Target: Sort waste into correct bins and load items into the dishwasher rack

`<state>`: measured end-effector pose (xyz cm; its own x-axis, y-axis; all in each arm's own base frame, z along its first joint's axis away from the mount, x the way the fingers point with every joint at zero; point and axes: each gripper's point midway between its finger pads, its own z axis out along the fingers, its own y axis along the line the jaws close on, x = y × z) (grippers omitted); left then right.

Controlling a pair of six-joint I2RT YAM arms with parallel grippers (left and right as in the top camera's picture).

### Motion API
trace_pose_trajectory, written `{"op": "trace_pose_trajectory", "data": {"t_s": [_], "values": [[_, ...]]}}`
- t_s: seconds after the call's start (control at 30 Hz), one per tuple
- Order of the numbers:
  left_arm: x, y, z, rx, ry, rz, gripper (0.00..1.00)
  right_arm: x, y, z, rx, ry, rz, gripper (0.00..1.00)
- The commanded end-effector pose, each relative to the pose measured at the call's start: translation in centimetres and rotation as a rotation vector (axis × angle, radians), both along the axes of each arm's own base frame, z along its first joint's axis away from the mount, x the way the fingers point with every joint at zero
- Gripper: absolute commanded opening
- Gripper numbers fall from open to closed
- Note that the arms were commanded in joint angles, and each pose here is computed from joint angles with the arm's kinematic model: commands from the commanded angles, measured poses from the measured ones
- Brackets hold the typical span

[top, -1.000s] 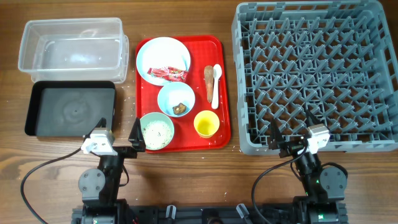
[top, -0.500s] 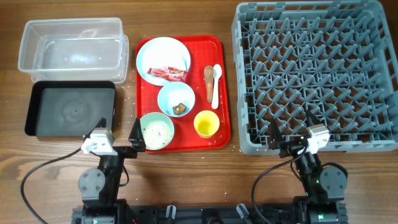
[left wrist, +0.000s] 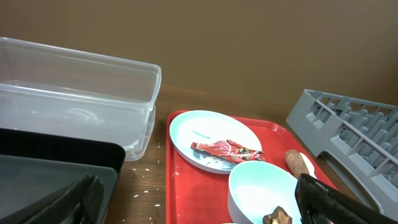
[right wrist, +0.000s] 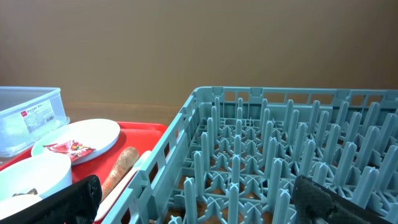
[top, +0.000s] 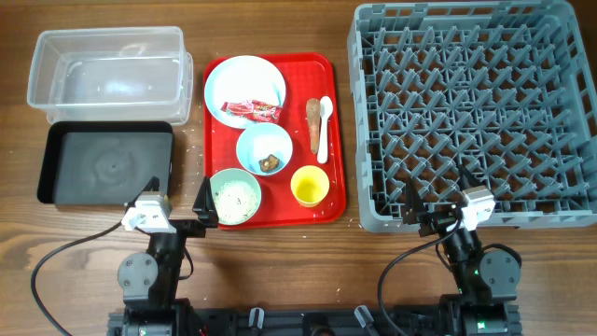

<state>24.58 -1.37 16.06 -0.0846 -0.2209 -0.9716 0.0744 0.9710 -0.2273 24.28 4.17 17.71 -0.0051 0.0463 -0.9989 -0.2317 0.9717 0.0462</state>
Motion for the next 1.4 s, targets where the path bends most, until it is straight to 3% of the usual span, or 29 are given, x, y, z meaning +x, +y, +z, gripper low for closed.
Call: {"op": "trace_pose_trajectory", "data": {"t_s": [0.0, 0.27, 0.47, 0.9, 1.07, 1.37], "values": [[0.0, -0.3, -0.2, 0.019, -0.002, -0.014, 1.0, -0.1, 0.2, 0.1, 0.012, -0.004, 0.012, 1.0], [0.0, -0.3, 0.2, 0.019, -0.018, -0.014, 1.0, 0.1, -0.8, 1.3, 0.004, -0.056, -0.042, 1.0], [-0.1, 0.3, 4.1, 0.023, -0.178, 0.022, 1.0, -0.2, -0.9, 3.3, 0.009, -0.111, -0.049, 1.0], [0.2, 0.3, 10.6, 0.024, -0.226, 0.021, 1.0, -2.2, -0.9, 11.7, -0.094, -0.288, -0.064, 1.0], [2.6, 0.0, 14.0, 0.065, -0.167, 0.0, 1.0, -1.6, -0.9, 13.8, -0.164, -0.27, -0.07, 1.0], [10.5, -0.5, 17.4, 0.095, 0.077, -0.048, 1.0, 1.9, -0.5, 13.3, -0.169, 0.034, -0.024, 1.0]]}}
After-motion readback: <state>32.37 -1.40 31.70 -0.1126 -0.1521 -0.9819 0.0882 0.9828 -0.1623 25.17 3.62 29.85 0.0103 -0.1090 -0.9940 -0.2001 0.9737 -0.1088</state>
